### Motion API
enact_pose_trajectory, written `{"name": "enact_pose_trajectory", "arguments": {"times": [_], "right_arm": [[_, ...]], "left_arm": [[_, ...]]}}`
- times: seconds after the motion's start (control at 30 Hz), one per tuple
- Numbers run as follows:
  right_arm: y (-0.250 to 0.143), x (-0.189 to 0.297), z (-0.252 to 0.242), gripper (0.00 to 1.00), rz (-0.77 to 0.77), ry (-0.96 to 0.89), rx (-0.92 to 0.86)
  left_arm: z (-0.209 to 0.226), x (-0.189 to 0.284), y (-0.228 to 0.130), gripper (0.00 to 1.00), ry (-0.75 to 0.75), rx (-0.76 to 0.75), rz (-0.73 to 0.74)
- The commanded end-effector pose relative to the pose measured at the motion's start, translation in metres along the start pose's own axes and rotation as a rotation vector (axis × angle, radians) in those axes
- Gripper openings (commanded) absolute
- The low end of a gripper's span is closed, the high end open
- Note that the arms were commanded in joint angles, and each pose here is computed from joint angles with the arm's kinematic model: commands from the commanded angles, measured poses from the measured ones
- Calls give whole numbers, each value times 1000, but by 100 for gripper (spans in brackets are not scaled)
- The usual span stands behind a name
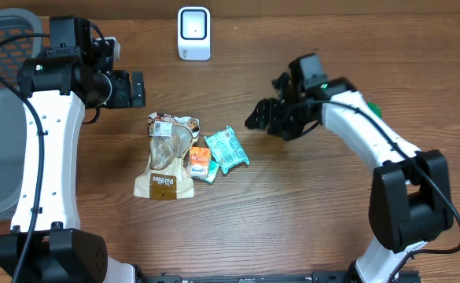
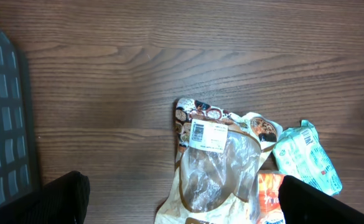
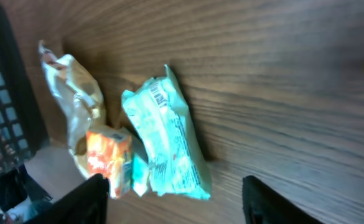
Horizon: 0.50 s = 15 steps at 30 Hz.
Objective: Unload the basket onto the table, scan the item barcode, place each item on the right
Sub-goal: 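Move the right gripper to the mint-green wipes pack and grasp it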
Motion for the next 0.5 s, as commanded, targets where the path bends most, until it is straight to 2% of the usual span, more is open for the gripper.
{"name": "enact_pose_trajectory", "arguments": {"times": [0.0,0.17,0.47], "right_arm": [[-11,-13,-8,62,4,-24,-131],[-29,-34,-15,56,26,-31,-205],[-50,-58,-12,55,45,-28,-260]], "left_arm": [[0,2,5,99,-8,-17,-16],[0,2,6,100,-8,-17,-16],[0,2,6,100,-8,-17,-16]]}}
Point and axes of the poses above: each gripper's point midway between its finger pads, its own x axis back along the fingers, its own z axis along the line the jaws close on, y = z × x, the point moved 2 cm from there along x, back along the fingers, and after that the axes turned 5 degrees about -x, right-handed, at the moved point
